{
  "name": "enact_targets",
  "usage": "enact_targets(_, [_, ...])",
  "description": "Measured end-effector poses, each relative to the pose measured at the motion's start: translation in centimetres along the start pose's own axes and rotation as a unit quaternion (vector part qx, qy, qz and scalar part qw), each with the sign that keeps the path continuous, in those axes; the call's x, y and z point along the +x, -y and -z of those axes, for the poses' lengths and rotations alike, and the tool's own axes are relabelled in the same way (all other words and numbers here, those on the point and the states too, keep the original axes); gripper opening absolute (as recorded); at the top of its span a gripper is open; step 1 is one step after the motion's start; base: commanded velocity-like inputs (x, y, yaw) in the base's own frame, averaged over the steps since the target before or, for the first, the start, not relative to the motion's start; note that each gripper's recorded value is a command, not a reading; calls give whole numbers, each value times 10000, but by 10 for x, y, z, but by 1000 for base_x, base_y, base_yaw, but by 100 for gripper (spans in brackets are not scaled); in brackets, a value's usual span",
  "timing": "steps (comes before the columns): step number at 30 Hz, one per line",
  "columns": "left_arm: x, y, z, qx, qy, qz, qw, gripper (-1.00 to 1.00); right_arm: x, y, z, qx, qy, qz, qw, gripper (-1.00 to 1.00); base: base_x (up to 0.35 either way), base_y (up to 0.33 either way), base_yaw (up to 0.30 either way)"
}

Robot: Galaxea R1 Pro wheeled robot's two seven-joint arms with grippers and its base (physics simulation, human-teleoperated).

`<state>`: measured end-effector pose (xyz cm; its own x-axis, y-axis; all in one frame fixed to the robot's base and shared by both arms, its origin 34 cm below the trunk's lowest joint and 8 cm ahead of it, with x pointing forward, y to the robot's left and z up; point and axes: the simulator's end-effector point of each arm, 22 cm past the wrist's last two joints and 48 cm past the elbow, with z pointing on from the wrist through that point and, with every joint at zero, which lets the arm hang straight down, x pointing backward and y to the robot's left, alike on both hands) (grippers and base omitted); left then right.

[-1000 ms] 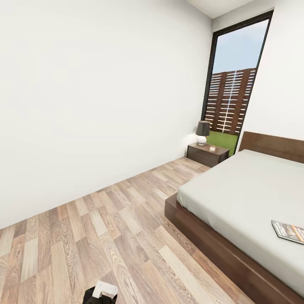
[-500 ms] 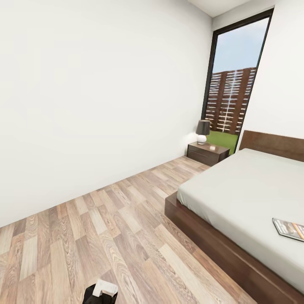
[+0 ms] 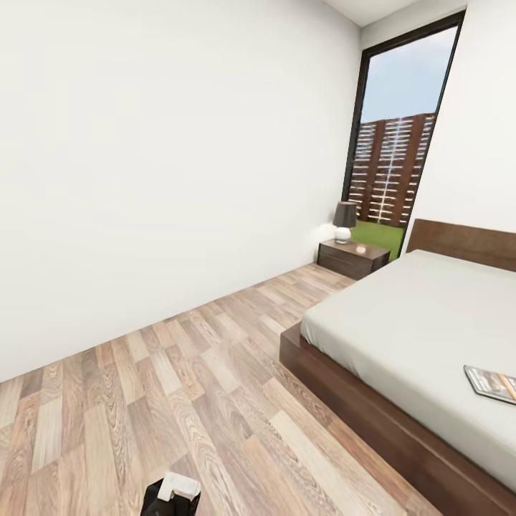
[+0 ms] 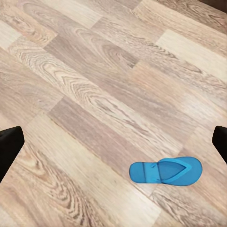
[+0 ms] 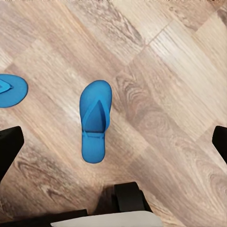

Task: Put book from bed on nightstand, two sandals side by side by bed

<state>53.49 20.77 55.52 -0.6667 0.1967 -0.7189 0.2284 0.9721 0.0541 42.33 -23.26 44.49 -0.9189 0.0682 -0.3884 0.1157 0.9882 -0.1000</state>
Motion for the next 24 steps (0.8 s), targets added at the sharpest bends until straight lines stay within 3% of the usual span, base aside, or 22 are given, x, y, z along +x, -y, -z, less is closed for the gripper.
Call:
enact_targets(13, [-32, -4, -6, -54, 149, 50, 9999, 100, -15, -4, -22, -8, 142, -21, 9999, 100, 0, 0, 0])
enact_targets(19, [-76, -29, 9, -287, 278, 280, 9988, 100, -12, -5, -32, -10, 148, -21, 9999, 100, 0, 0, 0])
enact_targets(24, [-98, -39, 24, -373, 212, 378, 9984, 100, -7, -6, -41, -12, 150, -22, 9999, 100, 0, 0, 0])
